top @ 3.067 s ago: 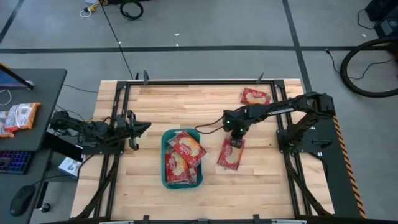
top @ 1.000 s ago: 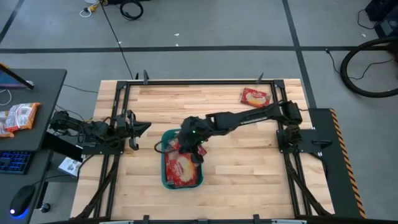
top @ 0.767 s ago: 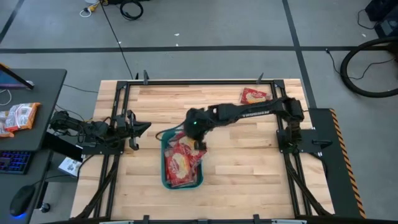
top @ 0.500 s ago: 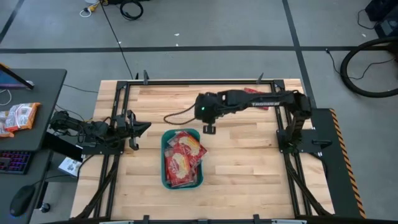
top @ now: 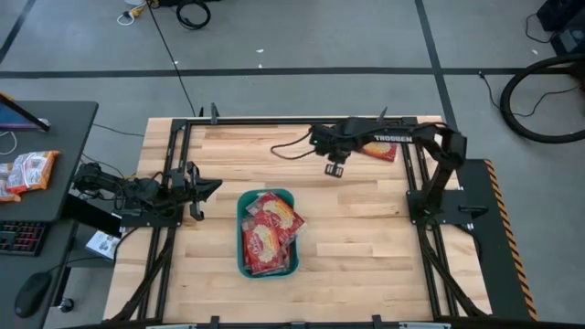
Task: Sort popcorn bags into baskets
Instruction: Put the red popcorn bag into the green bin
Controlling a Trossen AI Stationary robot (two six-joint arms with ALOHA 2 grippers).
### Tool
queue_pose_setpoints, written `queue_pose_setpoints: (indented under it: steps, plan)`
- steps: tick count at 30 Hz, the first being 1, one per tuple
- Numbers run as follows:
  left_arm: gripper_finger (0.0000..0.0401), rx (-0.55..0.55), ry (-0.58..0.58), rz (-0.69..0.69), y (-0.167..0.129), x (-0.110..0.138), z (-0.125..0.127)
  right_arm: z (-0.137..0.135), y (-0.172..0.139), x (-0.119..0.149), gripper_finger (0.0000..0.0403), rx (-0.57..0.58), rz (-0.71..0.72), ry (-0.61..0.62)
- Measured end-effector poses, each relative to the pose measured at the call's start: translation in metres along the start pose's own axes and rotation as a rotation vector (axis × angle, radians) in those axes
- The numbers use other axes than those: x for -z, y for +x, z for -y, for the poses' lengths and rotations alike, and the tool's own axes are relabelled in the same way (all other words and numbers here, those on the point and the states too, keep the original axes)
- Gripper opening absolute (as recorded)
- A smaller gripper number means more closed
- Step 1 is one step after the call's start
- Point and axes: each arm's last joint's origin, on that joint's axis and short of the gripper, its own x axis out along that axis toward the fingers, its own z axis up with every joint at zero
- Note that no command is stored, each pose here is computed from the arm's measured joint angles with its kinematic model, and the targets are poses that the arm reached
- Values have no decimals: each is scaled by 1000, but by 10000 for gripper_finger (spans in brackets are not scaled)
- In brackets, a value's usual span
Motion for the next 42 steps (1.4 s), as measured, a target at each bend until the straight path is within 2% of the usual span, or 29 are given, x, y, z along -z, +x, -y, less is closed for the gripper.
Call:
queue_pose_setpoints:
  steps: [6, 13, 20, 26, 29, 32, 38, 42]
  plan:
    - [7, -1, 2, -1, 0, 0, 0, 33, 40, 29, 120, 51, -167, 59]
    - [7, 0, 3, 0, 0, 0, 0, 61, 66, 50, 187, 44, -227, 136]
    - [7, 0, 2, 0, 0, 0, 0, 64, 89, 58, 248, 52, -182, 153]
    - [7, 0, 3, 0, 0, 0, 0, 61, 102, 65, 266, 91, -149, 126]
    - [7, -1, 3, 0, 0, 0, 0, 63, 104, 68, 254, 78, -140, 118]
    - [7, -1, 2, 0, 0, 0, 0, 64, 108, 71, 218, 59, -132, 117]
    - [7, -1, -1, 0, 0, 0, 0, 65, 111, 75, 107, 5, -130, 122]
    - [7, -1, -1, 1, 0, 0, 0, 55, 109, 71, 23, -17, -128, 89]
